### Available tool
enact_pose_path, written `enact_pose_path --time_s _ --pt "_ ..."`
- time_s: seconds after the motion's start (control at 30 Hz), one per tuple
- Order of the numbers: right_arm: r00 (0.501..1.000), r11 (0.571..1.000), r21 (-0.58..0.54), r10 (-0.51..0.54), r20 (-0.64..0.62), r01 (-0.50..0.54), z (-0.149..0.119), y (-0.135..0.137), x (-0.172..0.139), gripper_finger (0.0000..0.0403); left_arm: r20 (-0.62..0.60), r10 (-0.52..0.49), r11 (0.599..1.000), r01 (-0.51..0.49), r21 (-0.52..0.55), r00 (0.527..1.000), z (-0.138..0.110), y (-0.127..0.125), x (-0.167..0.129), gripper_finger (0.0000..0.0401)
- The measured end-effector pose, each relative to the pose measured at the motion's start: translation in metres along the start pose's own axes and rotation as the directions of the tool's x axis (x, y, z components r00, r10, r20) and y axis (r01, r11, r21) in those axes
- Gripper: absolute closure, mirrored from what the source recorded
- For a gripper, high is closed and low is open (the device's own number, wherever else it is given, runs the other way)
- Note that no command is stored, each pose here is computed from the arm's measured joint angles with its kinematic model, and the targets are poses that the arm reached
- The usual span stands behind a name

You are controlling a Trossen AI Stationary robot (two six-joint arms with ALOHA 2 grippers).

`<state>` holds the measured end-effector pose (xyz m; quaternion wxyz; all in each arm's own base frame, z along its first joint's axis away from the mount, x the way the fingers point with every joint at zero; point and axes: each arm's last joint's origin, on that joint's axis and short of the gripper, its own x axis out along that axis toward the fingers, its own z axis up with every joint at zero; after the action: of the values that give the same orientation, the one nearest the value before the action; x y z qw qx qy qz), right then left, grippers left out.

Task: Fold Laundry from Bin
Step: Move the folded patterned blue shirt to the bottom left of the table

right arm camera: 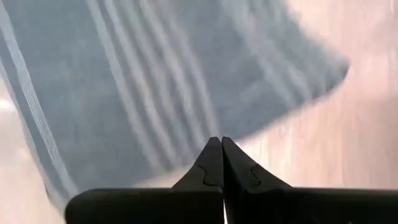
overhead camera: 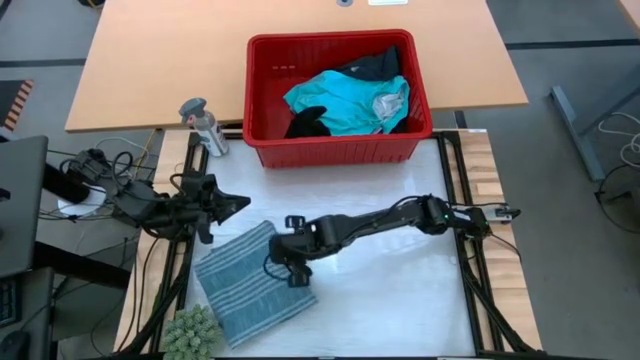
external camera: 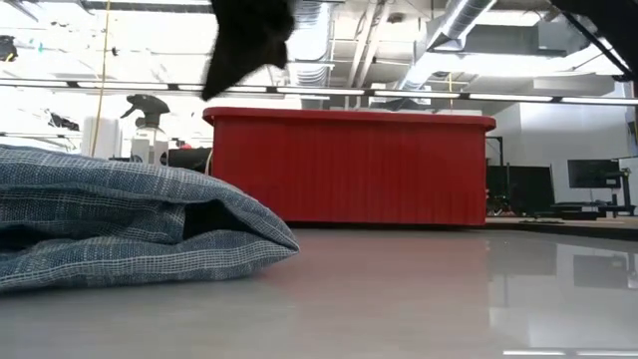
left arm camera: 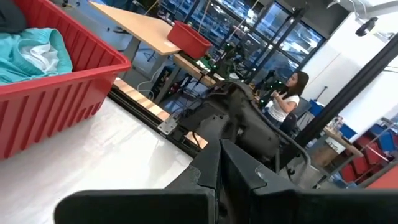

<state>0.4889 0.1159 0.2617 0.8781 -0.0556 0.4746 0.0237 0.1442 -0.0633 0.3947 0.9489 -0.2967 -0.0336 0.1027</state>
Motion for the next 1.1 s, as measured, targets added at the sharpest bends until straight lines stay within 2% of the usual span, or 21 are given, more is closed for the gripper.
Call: enact_pose_path --time_s 0.07,0.13,0.3,0.53,0.7,0.83,0.9,1.0,1.1 --pt "0.997 0.999 -0.021 -0.039 -0.068 0.038 -0.009 0.003 0.004 0.0389 0.003 0.010 1.000 -0.010 0.002 1.000 -0.001 0.000 0.001 0.0401" --pt "0.994 0.999 -0.028 -0.031 -0.108 0.028 -0.017 0.007 0.013 0.0389 0.001 0.016 1.000 -0.016 -0.001 1.000 -0.002 -0.001 0.002 0.0401" --pt "0.997 1.000 -0.020 -0.001 -0.080 -0.001 -0.024 0.020 0.030 0.0389 -0.023 0.017 1.000 -0.017 -0.014 1.000 -0.006 -0.001 0.003 0.0401" --pt "0.986 0.987 0.064 0.152 -0.068 -0.147 -0.032 0.028 0.045 0.0389 -0.065 0.034 0.999 -0.036 -0.026 0.997 -0.012 0.000 0.001 0.0401" --pt "0.970 0.970 0.008 0.241 -0.025 -0.241 -0.026 0.031 0.043 0.0389 -0.068 0.036 0.999 -0.038 -0.023 0.997 -0.012 0.001 0.001 0.0401" --pt "0.943 0.944 -0.020 0.329 0.056 -0.328 -0.019 0.034 0.043 0.0389 -0.065 0.085 0.996 -0.086 -0.007 0.994 -0.015 0.003 0.002 0.0401" --pt "0.941 0.945 -0.029 0.327 0.088 -0.325 -0.018 0.036 0.046 0.0389 -0.058 0.141 0.990 -0.140 0.007 0.988 -0.020 0.004 0.004 0.0401" --pt "0.968 0.970 -0.031 0.243 0.065 -0.242 -0.021 0.037 0.041 0.0389 -0.070 0.224 0.974 -0.220 0.060 0.972 -0.035 0.005 0.014 0.0401" --pt "0.985 0.984 -0.073 0.165 0.054 -0.161 -0.017 0.033 0.004 0.0389 -0.108 0.299 0.947 -0.281 0.154 0.948 -0.057 0.005 0.026 0.0401"
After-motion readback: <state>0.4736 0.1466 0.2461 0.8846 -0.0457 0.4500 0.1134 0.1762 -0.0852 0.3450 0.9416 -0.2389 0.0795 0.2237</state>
